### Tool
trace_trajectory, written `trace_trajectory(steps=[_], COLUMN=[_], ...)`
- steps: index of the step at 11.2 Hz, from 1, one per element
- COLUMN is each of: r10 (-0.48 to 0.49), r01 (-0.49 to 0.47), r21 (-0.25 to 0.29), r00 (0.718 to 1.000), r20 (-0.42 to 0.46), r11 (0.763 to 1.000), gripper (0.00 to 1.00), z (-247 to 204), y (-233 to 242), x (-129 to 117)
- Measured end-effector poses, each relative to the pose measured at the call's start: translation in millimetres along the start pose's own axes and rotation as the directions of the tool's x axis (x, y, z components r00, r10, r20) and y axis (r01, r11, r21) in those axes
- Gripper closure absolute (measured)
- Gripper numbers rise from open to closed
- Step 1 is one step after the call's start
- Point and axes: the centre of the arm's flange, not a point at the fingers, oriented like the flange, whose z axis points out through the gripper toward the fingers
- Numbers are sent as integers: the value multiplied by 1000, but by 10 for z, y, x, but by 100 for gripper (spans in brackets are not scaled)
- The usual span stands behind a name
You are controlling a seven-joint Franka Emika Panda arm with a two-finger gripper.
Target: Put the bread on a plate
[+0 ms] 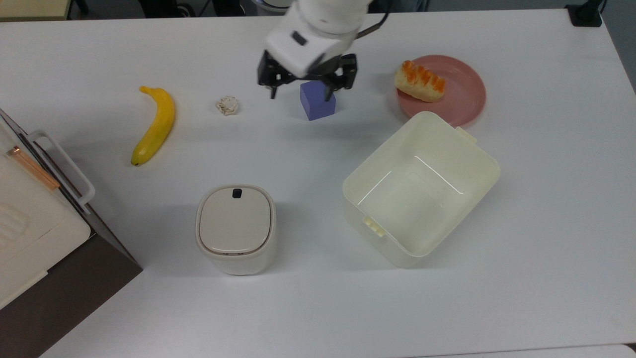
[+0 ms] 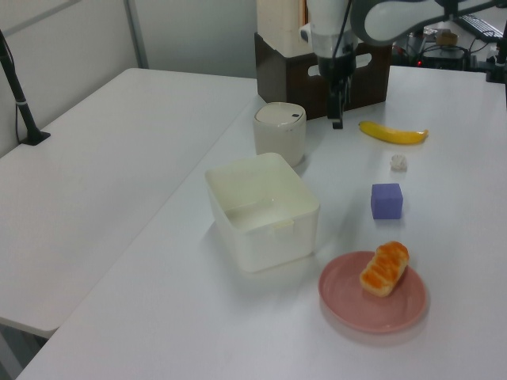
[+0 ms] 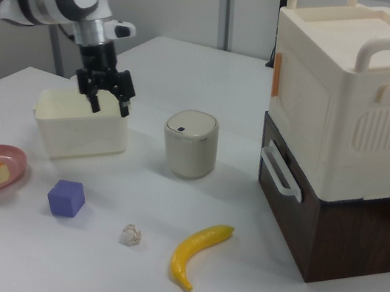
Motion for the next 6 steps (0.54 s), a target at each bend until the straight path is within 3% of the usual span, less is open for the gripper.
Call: trace_trajectory(steps=[1, 3, 6], r10=[83, 197, 206], r01=[-83, -196, -202], r21=[4, 68, 130], r00=[997, 980, 978], r20=[3, -4, -16], r11=[997, 978, 971], gripper=[0, 0, 0], z=[18, 70, -114], y=[180, 532, 689], x=[24, 84, 2])
